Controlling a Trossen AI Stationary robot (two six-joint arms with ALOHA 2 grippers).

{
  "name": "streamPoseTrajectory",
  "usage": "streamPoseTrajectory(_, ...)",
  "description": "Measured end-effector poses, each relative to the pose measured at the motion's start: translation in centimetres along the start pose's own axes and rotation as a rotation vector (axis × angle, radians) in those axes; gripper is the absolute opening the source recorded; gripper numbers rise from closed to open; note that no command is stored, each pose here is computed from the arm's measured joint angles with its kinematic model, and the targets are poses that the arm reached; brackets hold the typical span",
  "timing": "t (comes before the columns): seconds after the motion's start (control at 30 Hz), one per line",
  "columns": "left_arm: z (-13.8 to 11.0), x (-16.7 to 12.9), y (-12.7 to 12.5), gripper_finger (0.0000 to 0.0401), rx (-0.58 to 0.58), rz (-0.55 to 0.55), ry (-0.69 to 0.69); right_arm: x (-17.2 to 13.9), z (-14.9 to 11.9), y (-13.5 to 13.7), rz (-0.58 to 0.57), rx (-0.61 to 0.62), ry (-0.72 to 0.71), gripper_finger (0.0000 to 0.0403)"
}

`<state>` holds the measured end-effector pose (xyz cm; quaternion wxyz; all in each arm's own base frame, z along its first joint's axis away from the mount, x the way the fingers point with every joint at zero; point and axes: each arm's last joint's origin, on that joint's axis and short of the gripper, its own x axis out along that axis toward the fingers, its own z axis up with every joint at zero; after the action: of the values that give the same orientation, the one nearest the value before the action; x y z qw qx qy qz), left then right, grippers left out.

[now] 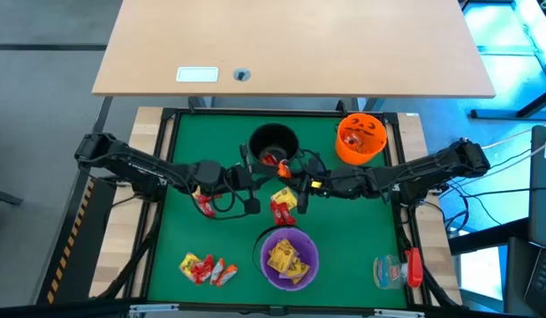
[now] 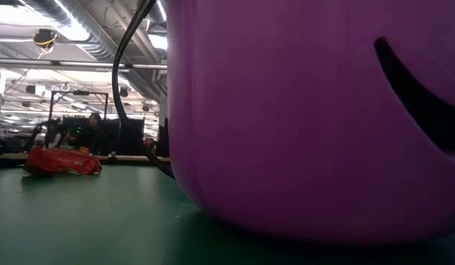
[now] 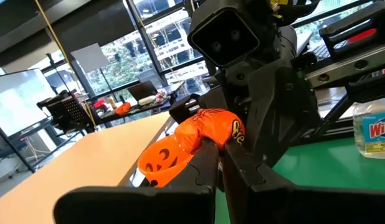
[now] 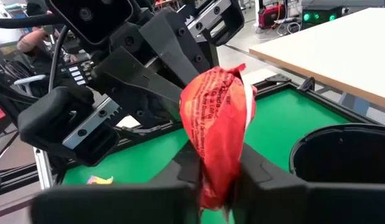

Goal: Sort candy
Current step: Put the orange candy into the orange bucket

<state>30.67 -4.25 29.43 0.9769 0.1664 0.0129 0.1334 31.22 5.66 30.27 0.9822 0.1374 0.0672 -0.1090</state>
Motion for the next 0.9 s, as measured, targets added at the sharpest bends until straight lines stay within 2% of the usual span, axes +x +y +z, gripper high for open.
streamPoseTrajectory(0.17,-0.1,-0.1,0.0,0.0021,-0.017,-0.004,0.017,-0.2,0.1,0.0,0.001,-0.016,0.004,0.0021)
streamPoseTrajectory(0.37,-0.3,-0.4,0.1,0.0101,0.011,0.018,0.076,-0.8,0.8,-0.1,-0.009,-0.019,-0.018,0.0041)
streamPoseTrajectory(0.57,-0.1,-0.7,0.2,0.0160,0.024,0.050,0.087,-2.3,1.8,-0.7,-0.089,-0.030,-0.024,0.0033)
streamPoseTrajectory(0.7,0.0,-0.9,0.1,0.0175,0.027,0.047,0.089,-4.4,2.5,-1.8,-0.238,-0.043,-0.008,0.0027)
streamPoseTrajectory(0.9,0.2,-1.1,0.1,0.0176,0.024,0.042,0.082,-8.5,2.8,-4.3,-0.553,-0.043,0.030,0.0037)
